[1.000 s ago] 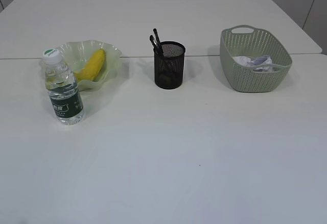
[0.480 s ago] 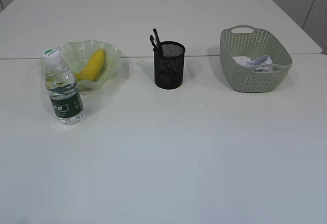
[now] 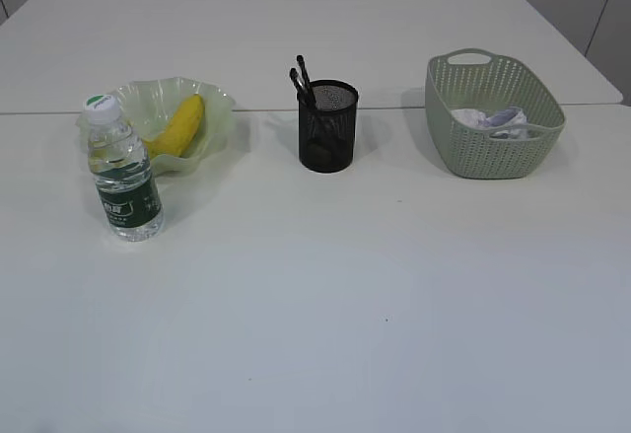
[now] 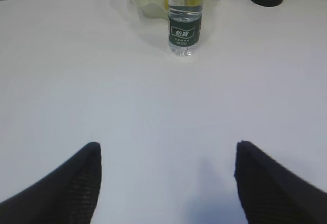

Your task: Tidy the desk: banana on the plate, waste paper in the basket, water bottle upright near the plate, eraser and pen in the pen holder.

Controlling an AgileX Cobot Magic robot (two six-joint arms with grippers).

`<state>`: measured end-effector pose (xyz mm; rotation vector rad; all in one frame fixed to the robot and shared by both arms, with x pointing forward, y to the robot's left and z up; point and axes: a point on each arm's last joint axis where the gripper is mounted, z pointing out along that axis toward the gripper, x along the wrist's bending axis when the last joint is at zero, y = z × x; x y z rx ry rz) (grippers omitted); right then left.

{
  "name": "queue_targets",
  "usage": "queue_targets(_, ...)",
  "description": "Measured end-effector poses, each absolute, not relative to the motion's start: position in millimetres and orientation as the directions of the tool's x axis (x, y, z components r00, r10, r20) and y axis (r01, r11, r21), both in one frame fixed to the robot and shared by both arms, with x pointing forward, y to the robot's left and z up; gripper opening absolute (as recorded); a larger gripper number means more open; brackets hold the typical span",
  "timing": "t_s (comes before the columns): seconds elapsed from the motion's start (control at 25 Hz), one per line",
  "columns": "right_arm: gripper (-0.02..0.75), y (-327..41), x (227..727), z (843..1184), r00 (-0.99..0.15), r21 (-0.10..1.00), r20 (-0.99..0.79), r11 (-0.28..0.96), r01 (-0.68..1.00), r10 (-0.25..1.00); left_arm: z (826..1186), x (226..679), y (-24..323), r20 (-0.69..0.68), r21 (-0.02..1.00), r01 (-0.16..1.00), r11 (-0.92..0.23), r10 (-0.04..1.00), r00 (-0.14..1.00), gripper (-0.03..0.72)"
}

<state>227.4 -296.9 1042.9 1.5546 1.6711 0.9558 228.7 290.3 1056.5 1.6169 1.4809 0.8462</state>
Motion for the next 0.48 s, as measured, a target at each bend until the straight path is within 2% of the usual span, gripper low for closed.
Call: queue_targets(0.48,0.578,-296.9,227.4,1042.9,-0.081,0.855,0.015,0.029,0.519,0.997,1056.5,228.7,290.1,-0.028,0.876,0.482,-0.026,0.994,0.104,0.58)
